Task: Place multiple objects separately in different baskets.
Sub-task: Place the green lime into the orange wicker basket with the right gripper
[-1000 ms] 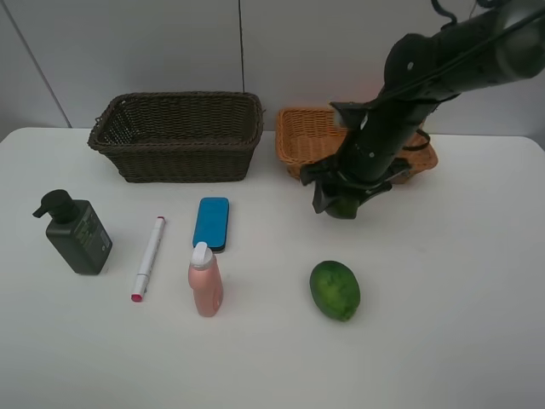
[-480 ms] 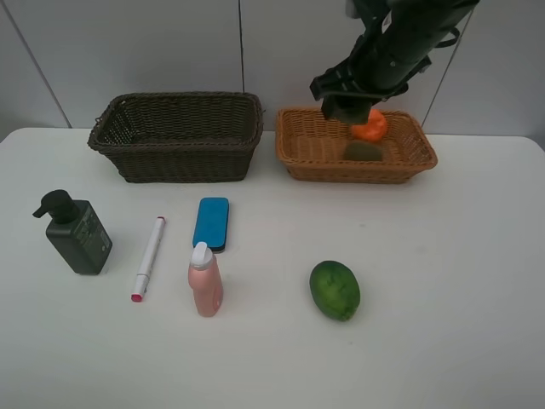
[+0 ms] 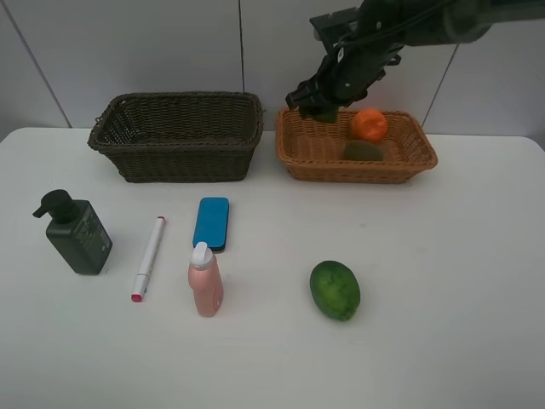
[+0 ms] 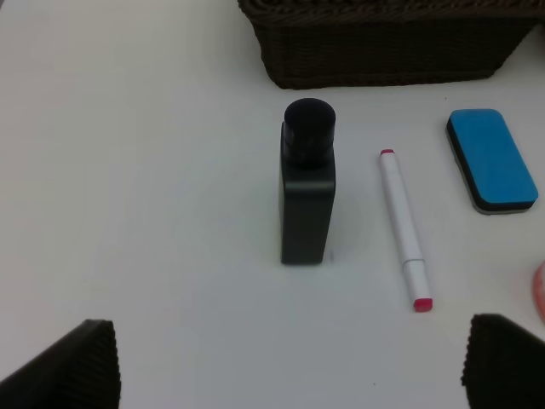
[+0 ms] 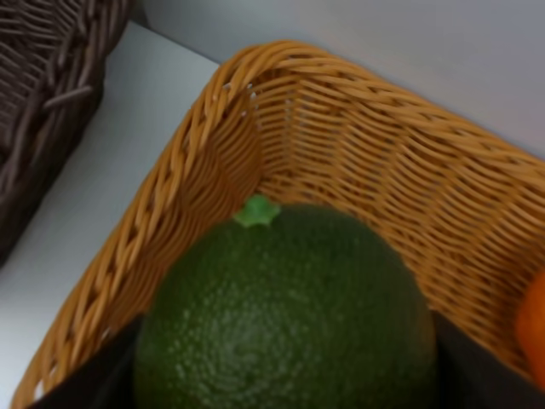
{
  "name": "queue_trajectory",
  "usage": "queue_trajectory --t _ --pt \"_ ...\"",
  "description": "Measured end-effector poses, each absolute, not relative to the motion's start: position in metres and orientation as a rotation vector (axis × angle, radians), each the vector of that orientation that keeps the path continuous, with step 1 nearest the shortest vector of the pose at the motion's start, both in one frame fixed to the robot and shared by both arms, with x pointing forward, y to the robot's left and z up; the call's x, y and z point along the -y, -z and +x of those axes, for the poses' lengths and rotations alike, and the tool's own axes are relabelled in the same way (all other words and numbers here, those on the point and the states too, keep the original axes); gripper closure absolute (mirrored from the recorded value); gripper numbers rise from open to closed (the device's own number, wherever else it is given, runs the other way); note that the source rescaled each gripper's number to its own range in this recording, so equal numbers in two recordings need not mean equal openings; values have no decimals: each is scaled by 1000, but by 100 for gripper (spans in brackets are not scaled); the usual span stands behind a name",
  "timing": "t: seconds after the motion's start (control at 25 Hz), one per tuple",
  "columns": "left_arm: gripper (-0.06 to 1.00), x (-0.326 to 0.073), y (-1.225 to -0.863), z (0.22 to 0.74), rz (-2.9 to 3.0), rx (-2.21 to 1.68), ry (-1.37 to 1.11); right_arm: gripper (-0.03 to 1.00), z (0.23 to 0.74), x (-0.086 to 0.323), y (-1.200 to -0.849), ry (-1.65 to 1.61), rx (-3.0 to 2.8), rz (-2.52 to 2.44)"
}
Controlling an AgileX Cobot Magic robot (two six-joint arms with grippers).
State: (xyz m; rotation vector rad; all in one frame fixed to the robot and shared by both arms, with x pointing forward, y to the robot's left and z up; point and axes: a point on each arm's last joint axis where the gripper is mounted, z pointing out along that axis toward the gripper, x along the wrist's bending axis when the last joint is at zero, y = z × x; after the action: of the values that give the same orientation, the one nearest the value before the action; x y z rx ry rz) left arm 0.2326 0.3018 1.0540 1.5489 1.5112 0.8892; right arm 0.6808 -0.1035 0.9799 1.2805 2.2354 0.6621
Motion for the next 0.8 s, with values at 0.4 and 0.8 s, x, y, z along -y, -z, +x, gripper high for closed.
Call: queue_trajectory --t 0.4,0.8 --pt "-6 -302 -1054 233 1549 -1511 -889 74 697 94 -919 -634 -2278 1279" --pt "-6 -302 -1054 233 1549 -1511 -889 74 697 93 -919 -659 -2272 1304"
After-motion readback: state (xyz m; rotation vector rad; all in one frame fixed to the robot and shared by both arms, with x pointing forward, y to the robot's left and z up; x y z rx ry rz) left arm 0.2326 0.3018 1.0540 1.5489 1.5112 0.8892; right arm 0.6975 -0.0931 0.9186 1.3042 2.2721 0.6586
